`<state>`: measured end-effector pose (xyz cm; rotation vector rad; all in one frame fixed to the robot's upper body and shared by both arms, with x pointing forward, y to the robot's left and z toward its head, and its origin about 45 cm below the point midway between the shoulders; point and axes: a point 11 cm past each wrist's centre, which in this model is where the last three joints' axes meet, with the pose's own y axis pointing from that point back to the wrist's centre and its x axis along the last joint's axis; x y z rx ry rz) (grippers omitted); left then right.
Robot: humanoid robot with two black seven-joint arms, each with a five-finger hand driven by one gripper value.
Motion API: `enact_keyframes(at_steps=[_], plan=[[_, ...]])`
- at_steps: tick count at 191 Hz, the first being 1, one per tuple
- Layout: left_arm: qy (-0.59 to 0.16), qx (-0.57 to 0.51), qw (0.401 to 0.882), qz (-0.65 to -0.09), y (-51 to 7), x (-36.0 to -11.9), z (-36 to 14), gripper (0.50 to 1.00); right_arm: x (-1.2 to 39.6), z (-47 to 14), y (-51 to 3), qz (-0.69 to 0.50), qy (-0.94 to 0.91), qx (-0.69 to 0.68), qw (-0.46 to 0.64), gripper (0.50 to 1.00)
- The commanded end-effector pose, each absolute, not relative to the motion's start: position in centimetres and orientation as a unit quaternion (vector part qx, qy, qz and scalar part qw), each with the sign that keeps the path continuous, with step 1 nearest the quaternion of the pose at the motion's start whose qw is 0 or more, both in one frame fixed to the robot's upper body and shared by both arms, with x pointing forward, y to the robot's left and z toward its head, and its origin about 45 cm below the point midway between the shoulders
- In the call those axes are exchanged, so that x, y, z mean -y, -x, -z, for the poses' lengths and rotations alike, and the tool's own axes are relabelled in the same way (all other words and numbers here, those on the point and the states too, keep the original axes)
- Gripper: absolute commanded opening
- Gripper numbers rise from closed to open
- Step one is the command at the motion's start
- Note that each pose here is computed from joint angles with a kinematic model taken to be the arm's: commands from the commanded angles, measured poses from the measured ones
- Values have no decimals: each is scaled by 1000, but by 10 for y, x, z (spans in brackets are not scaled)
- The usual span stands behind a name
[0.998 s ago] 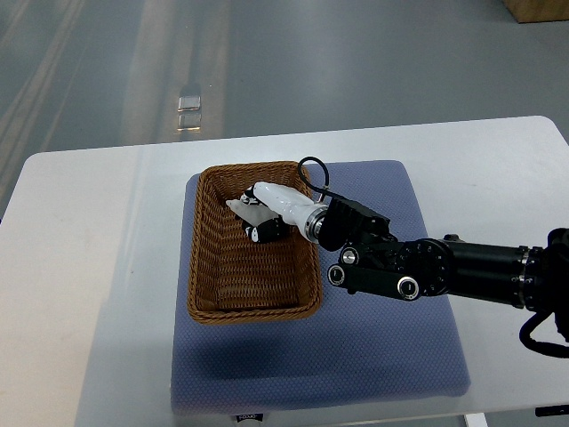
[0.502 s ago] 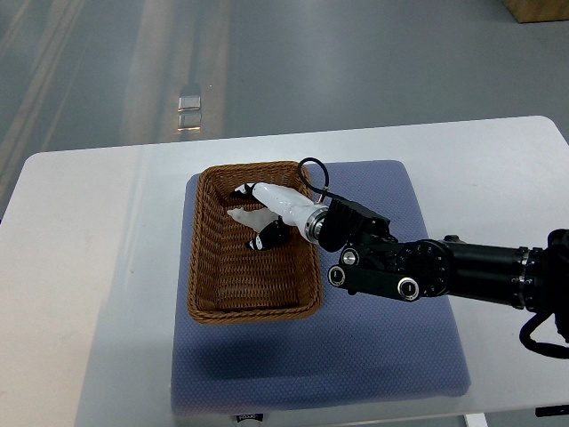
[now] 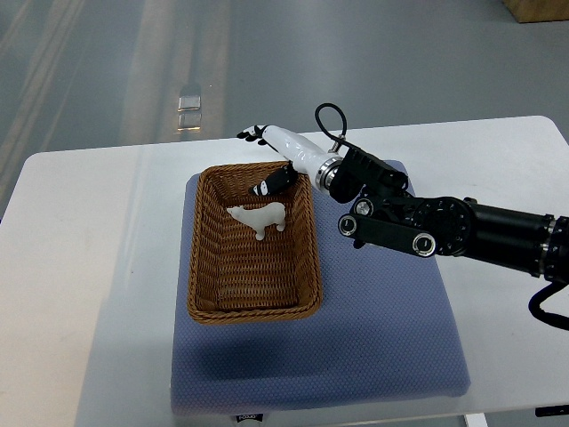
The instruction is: Place white bear in brown basket with right hand
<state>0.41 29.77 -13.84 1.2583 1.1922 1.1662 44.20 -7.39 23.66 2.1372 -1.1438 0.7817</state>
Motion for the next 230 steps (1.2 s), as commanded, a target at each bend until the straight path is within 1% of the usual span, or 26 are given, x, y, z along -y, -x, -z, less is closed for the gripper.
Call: enact_keyframes(at_steps=[1, 15, 35, 57, 72, 76, 81, 96, 103, 119, 134, 153, 177, 206, 230], plan=[[-521, -494, 503, -482, -4, -297, 138, 1000, 97, -256, -457, -276, -792, 471, 274, 858], [-521, -494, 503, -482, -4, -297, 138, 1000, 116, -273, -469, -250, -785, 511, 247, 858], [-521, -494, 503, -482, -4, -297, 138, 1000, 144, -276, -476, -185, -776, 567, 207, 860], [-521, -494, 503, -481, -4, -297, 138, 1000, 174, -275, -480, -85, -760, 628, 145, 860], [-521, -494, 503, -481, -4, -297, 138, 1000, 196, -266, -480, 8, -744, 662, 96, 866], [-521, -494, 503, -481, -4, -297, 138, 1000, 197, -264, -480, 21, -742, 664, 90, 870], [-521, -494, 503, -481, -4, -297, 138, 1000, 202, -260, -480, 59, -735, 672, 69, 891], [-521, -493, 503, -482, -4, -297, 138, 1000, 214, -254, -480, 138, -716, 684, 22, 897], [-521, -493, 502, -482, -4, -297, 138, 1000, 223, -249, -481, 176, -703, 689, 1, 913], [-521, -493, 502, -482, -4, -297, 138, 1000, 235, -243, -483, 242, -687, 684, -44, 917], [-521, -493, 502, -482, -4, -297, 138, 1000, 242, -228, -481, 309, -687, 650, -101, 919], [-521, -493, 502, -482, -4, -297, 138, 1000, 248, -207, -476, 344, -695, 614, -145, 919], [-522, -493, 502, -483, -4, -297, 138, 1000, 260, -189, -470, 334, -698, 605, -189, 921], [-522, -493, 502, -483, -4, -297, 138, 1000, 254, -176, -462, 338, -706, 586, -209, 921], [-521, -493, 503, -482, -4, -296, 138, 1000, 260, -174, -462, 327, -694, 601, -226, 921]])
